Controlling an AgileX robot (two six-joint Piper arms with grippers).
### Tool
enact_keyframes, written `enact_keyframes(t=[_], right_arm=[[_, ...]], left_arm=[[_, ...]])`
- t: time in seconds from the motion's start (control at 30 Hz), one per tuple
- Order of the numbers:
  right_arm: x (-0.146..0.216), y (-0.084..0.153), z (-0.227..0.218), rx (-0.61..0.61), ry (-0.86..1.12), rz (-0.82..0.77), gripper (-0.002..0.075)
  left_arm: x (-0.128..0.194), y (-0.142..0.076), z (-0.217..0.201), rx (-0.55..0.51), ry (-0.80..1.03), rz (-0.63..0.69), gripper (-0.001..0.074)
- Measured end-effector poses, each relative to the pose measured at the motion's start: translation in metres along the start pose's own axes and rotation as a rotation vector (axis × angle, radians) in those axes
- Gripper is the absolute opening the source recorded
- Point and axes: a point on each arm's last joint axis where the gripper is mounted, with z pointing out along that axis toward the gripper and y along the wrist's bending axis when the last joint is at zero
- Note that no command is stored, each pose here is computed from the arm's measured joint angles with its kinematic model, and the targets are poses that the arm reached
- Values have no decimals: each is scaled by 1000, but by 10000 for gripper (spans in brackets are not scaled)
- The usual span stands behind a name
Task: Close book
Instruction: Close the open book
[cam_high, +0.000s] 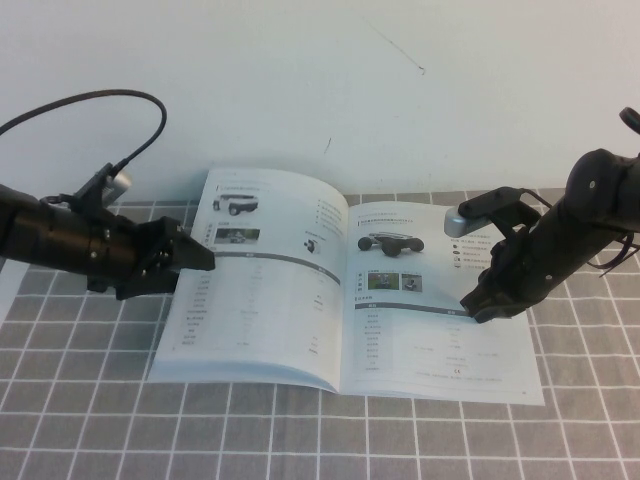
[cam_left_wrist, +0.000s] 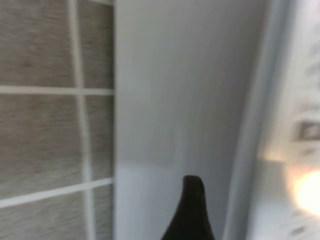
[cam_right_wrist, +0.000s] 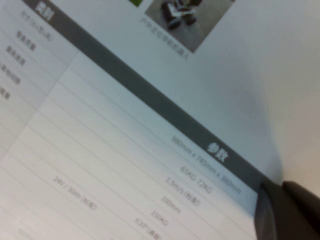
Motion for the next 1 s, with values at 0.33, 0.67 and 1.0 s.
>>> enact_keyframes(t=[0.33,0.67,1.0], right_arm=[[0,0,0,1,1,-1,-3],[0,0,0,1,1,-1,-3],[0,0,0,1,1,-1,-3]], left_arm=[[2,11,-2,-107,27,57,532],[4,19,3,-133,51,72,532],[7,25,16,-37,63,-22,532]])
